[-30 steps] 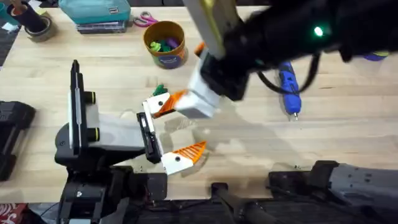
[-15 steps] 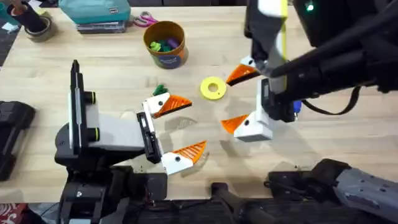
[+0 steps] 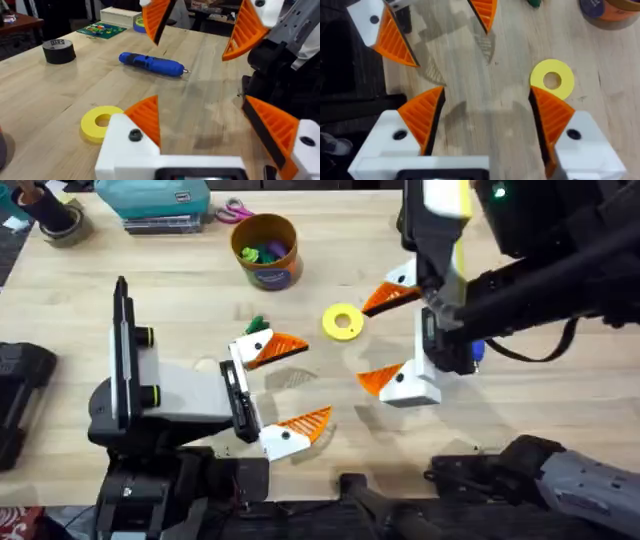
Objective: Pick up the gripper from the table and insert it into the empty holder that is missing its gripper. Then pick up a screw, insert it into the mounting hole, and use the screwdriver to tighten it. Finally, clean up the table by picking up the vegetable and placing it into the bucket.
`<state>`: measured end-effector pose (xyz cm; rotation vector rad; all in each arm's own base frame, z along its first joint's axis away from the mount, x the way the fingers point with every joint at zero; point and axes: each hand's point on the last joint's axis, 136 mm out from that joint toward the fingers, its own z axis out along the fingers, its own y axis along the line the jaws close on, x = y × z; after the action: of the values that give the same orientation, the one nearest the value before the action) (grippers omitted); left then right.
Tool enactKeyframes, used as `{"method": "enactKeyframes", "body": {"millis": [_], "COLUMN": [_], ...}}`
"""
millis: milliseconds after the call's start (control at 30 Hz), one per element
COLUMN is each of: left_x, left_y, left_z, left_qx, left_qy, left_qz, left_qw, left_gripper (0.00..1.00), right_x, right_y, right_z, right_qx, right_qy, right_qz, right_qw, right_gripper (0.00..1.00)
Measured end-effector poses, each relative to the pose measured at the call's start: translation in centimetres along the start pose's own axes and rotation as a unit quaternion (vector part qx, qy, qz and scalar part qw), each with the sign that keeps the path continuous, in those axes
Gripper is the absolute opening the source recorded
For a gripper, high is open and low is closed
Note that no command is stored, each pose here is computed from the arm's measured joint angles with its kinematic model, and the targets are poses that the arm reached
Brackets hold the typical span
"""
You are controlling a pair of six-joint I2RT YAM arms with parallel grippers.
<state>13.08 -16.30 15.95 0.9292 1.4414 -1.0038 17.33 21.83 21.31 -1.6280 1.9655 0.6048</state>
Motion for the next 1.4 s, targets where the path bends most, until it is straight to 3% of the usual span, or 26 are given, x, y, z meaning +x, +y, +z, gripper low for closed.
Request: {"method": "enactKeyframes", "body": {"millis": [300,333,500,533,567,933,1100,1267,1400], "left_x": [0.0,0.0,0.0,0.0,0.0,0.0,0.0,0.0,0.0], "left_y": [0.0,0.0,0.0,0.0,0.0,0.0,0.0,0.0,0.0], "left_z": [0.0,0.0,0.0,0.0,0.0,0.0,0.0,0.0,0.0], "left_qx": [0.000,0.000,-0.001,-0.001,-0.001,-0.001,-0.001,-0.001,-0.001], "left_qy": [0.000,0.000,0.000,0.000,0.000,0.000,0.000,0.000,0.000], "left_qz": [0.000,-0.002,0.000,0.003,0.003,0.004,0.004,0.004,0.004], "left_qw": [1.000,1.000,1.000,1.000,1.000,1.000,1.000,1.000,1.000], "left_gripper": [0.986,0.938,0.122,0.038,0.014,0.013,0.013,0.013,0.013], "right_x": [0.0,0.0,0.1,0.1,0.1,1.8,4.0,4.5,7.3], "right_y": [0.0,0.0,-0.1,-0.2,-0.5,-4.8,-5.5,-8.0,-9.9], "right_z": [0.0,0.0,0.0,0.0,0.0,-0.8,-3.9,-9.1,-11.6], "right_qx": [0.000,0.000,0.002,0.006,0.013,0.143,0.207,0.282,0.327], "right_qy": [0.000,0.000,0.002,0.003,0.005,0.038,0.096,0.087,0.094], "right_qz": [-0.001,-0.001,0.002,0.008,0.017,0.186,0.257,0.318,0.385], "right_qw": [1.000,1.000,1.000,1.000,1.000,0.971,0.939,0.901,0.858], "right_gripper": [0.998,0.998,0.998,0.998,0.998,0.998,0.996,0.997,0.997]}}
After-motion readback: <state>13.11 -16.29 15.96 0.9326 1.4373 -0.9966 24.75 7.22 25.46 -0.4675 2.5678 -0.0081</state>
